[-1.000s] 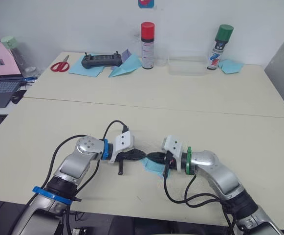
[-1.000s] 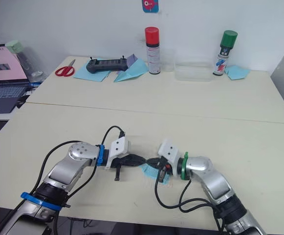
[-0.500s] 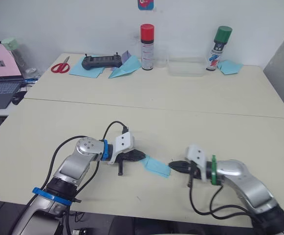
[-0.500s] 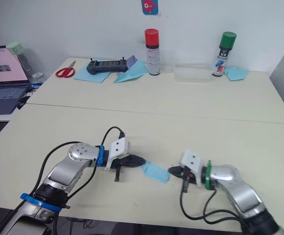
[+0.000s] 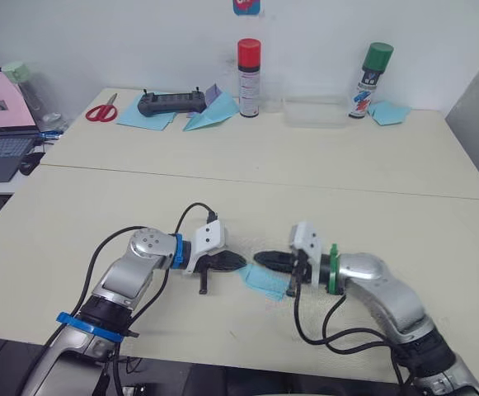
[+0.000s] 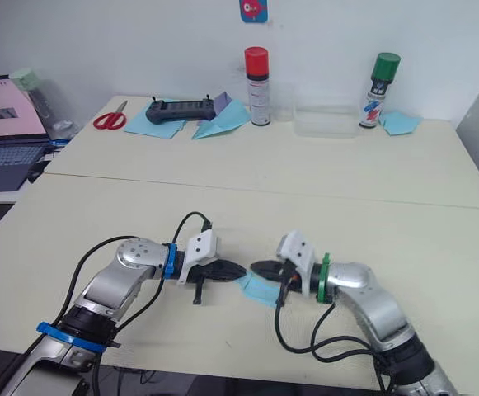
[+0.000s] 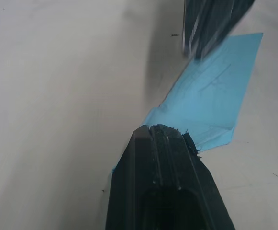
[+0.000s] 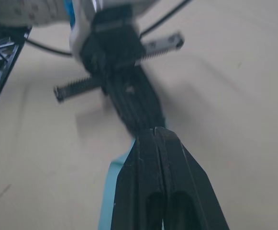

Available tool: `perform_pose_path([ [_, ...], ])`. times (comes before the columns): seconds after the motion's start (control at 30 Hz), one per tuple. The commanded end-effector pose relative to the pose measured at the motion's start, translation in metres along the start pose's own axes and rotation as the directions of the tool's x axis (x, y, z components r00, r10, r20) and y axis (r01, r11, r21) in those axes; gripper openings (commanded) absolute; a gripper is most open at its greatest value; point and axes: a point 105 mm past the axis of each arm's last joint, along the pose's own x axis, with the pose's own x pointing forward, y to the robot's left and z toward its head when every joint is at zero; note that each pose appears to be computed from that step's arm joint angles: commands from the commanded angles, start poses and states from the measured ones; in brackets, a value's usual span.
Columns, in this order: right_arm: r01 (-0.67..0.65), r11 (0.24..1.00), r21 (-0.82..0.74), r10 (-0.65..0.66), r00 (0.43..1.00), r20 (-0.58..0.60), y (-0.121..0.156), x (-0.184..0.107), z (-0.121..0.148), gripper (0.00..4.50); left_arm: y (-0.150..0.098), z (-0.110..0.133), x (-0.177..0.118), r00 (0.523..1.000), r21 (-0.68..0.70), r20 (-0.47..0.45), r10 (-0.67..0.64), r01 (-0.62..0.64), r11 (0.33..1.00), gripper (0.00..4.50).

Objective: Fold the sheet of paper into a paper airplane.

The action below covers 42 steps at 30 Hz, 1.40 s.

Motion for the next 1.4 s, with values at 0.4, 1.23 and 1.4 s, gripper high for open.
perform_pose_path([
  [0.4,-0.001,0.997,-0.073,-0.007,0.995,-0.102,-0.002,-0.004,-0.021,0.02,-0.004,0.034,0.012,0.989,-0.098,0.147,-0.004,0.018,0.995,0.00],
  [1.23,-0.015,0.998,-0.068,0.008,0.996,-0.094,-0.001,-0.004,-0.018,0.02,0.044,-0.048,-0.070,0.923,-0.107,-0.050,0.381,-0.384,0.917,0.00],
  [1.4,-0.017,0.998,-0.061,0.019,0.999,0.028,-0.002,-0.003,0.006,0.02,0.044,-0.017,-0.077,0.925,-0.048,0.036,0.378,-0.376,0.925,0.00],
])
